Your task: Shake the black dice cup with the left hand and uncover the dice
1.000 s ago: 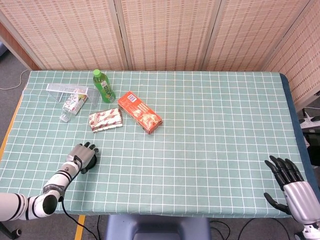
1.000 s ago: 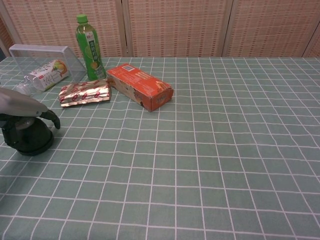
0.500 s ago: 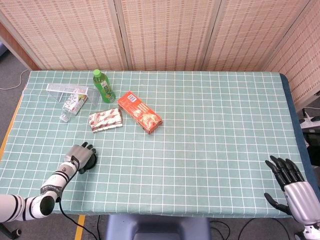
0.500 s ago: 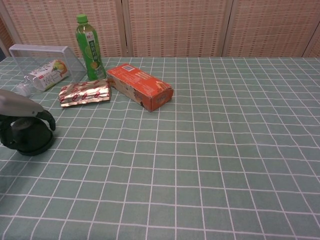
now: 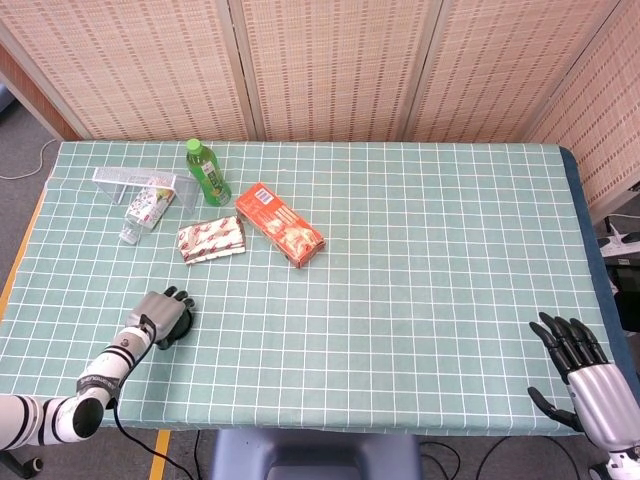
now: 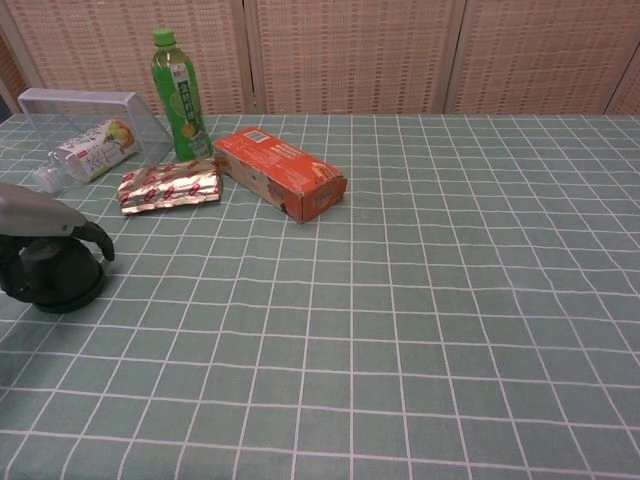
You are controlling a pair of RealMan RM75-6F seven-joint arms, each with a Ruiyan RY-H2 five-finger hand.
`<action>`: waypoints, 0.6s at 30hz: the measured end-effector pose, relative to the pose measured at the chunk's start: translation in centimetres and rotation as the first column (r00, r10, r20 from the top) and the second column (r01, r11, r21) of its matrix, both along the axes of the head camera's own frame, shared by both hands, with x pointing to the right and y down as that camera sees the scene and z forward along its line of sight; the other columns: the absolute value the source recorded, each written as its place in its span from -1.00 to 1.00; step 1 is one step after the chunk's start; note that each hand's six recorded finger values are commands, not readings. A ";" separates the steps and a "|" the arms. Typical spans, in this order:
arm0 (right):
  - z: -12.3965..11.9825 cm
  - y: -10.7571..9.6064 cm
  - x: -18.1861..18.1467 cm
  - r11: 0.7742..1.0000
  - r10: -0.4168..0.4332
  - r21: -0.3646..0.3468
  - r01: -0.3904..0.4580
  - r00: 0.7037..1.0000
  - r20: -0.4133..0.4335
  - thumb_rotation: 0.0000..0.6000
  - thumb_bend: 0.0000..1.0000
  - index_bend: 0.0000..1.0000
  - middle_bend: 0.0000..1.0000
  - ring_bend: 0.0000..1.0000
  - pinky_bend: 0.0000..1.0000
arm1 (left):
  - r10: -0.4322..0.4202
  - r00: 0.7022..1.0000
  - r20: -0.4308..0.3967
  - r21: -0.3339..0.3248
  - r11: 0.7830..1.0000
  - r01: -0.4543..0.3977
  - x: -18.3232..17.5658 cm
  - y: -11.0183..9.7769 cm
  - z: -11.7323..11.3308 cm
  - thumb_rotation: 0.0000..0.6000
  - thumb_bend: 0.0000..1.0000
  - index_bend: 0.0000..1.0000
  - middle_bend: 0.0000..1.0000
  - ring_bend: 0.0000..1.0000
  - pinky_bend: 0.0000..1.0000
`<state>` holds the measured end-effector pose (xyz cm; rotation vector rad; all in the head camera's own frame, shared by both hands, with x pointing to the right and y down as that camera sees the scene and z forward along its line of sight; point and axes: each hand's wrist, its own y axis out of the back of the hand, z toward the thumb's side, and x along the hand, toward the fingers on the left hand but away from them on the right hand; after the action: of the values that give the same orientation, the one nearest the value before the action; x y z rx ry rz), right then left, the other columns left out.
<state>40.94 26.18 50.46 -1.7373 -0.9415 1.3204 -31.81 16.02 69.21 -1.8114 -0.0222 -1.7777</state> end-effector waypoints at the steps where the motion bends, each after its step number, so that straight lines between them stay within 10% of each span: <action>1: 0.0 0.0 0.0 1.000 0.000 -0.001 0.000 1.000 0.000 1.00 -0.61 -1.00 -1.00 -1.00 -1.00 | 0.000 1.000 -0.002 0.000 1.000 0.000 0.0 0.0 0.0 1.00 -0.29 -0.70 -0.81 -0.86 -0.22; 18: 0.1 -0.1 0.0 1.000 0.002 0.000 -0.002 1.000 -0.003 1.00 -0.61 -1.00 -1.00 -1.00 -1.00 | 0.031 0.999 0.022 0.011 0.999 -0.031 -0.7 0.3 0.7 1.00 -0.29 -0.50 -0.64 -0.69 0.05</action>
<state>40.95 26.09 50.58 -1.7345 -0.9414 1.3244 -32.47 16.32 69.89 -1.7741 -0.0482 -1.7728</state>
